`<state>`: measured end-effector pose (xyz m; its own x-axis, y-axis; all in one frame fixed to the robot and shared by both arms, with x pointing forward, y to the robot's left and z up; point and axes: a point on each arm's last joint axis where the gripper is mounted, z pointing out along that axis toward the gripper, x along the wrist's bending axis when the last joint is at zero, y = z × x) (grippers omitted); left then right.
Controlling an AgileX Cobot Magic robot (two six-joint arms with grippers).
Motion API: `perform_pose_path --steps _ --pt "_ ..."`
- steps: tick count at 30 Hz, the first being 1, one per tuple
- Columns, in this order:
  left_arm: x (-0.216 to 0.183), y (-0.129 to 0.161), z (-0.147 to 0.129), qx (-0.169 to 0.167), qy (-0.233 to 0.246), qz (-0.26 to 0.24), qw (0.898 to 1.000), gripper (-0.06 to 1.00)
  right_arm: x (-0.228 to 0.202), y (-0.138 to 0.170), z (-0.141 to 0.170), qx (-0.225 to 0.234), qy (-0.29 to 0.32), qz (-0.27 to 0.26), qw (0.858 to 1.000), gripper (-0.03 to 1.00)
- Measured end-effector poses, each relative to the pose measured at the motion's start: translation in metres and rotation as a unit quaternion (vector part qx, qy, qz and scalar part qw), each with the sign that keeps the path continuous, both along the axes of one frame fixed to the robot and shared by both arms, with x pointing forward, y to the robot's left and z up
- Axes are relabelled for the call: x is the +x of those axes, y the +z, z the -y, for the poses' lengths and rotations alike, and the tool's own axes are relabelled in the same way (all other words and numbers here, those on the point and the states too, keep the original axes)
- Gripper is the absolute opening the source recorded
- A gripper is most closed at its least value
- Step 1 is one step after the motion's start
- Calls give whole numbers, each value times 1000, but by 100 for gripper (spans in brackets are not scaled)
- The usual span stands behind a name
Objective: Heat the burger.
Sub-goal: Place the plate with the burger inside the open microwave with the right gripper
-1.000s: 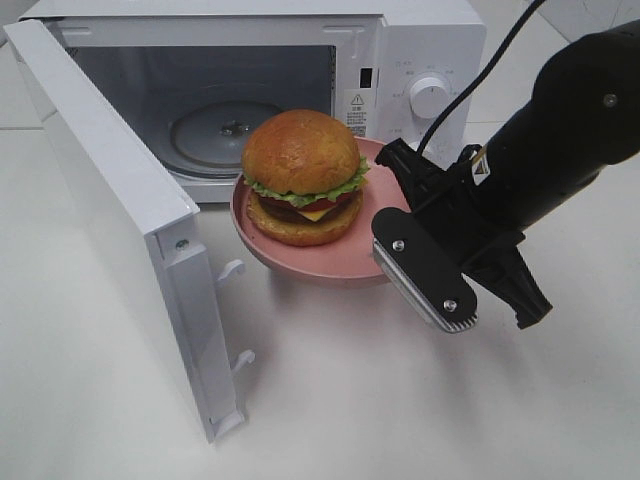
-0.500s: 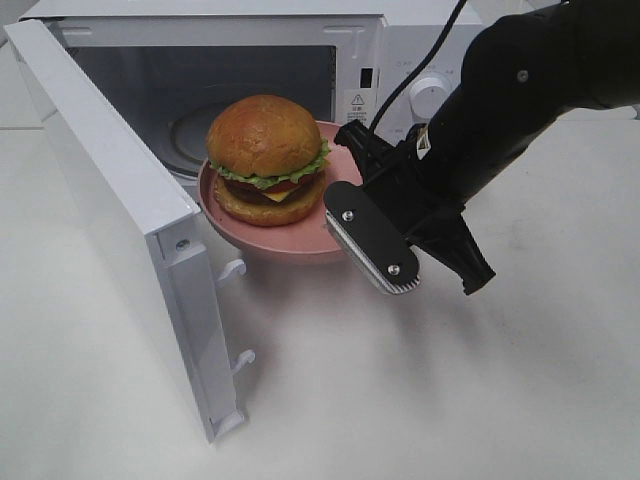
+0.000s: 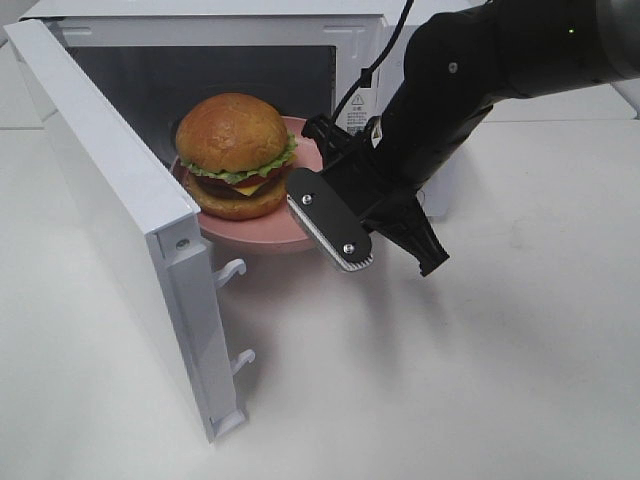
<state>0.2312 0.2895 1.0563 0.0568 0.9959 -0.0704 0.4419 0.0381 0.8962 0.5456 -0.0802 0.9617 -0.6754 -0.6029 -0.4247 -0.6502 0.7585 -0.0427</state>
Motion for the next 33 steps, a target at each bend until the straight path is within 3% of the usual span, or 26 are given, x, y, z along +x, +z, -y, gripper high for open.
perform_pose_path --steps 9,11,33 --pt "0 0 0 0 0 0 1000 99 18 -2 -14 11 -7 8 1000 3" --pt "0 0 0 0 0 0 1000 99 27 -1 -24 28 -29 9 999 3" --pt "0 0 0 0 0 0 1000 99 77 -8 -55 40 -98 1 994 3"
